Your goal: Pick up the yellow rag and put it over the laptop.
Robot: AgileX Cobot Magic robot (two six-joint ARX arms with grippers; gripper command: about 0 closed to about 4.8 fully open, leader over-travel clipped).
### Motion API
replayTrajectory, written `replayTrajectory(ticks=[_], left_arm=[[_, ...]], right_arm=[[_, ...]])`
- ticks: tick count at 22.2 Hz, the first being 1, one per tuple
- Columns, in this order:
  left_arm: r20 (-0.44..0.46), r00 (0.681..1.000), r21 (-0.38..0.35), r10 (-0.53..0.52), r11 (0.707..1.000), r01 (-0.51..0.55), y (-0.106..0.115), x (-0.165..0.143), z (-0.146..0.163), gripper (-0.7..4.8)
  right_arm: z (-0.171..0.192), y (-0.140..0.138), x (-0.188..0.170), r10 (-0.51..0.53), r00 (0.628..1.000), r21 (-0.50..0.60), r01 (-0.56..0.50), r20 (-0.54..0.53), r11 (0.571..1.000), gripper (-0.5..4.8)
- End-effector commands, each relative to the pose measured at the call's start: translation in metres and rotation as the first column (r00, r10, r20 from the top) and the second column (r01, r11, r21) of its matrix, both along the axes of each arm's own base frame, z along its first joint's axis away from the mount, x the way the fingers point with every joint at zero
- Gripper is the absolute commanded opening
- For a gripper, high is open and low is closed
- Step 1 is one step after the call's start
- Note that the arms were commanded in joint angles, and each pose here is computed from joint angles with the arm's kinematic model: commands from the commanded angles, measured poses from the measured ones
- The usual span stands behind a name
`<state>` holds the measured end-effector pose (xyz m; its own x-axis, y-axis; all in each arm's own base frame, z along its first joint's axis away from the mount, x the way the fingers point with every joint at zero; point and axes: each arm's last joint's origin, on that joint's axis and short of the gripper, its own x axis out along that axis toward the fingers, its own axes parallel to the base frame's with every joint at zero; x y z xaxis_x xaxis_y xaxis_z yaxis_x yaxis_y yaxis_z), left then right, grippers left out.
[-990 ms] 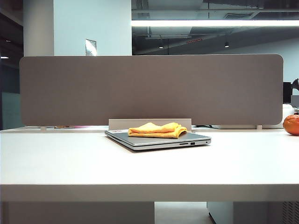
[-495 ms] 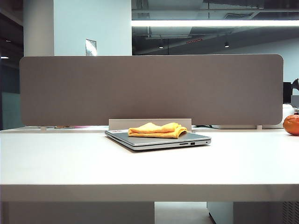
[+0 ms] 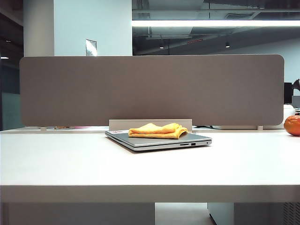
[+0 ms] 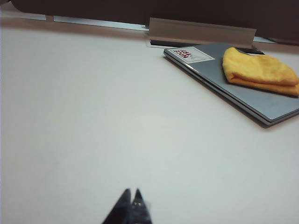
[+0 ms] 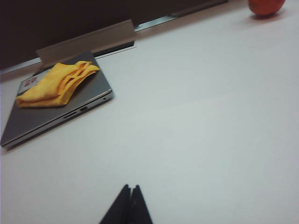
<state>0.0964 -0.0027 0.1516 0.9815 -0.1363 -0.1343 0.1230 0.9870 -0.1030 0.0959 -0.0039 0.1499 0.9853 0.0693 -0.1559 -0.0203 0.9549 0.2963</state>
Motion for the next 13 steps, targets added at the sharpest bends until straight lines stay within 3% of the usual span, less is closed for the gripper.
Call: replayTrajectory(ticks=[1, 4, 7, 13], left_arm=[[0.004, 1.0, -0.003, -0.003, 1.0, 0.003, -0.0002, -0.0001, 0.0012, -0.06], [-0.004, 1.0, -0.003, -0.003, 1.0, 0.003, -0.0002, -0.0002, 0.0004, -0.06], [-0.015, 1.0, -0.003, -0.003, 1.0, 0.003, -0.0002, -0.0004, -0.0007, -0.06], [-0.027, 1.0, -0.004, -0.004, 1.0, 0.004, -0.0002, -0.0005, -0.0018, -0.06]], right_arm=[[-0.0006, 0.001, 0.0003, 0.026, 1.0, 0.023, -0.026, 0.008, 0.999, -0.06], [-0.0013, 0.0017, 0.0004, 0.012, 1.0, -0.027, -0.012, 0.004, 1.0, -0.06], [-0.0021, 0.0001, 0.0004, -0.025, 1.0, -0.149, 0.025, 0.001, 0.989, -0.06], [0.0019, -0.0036, 0.0008, -0.142, 0.989, -0.204, 0.148, 0.045, 0.968, -0.06]])
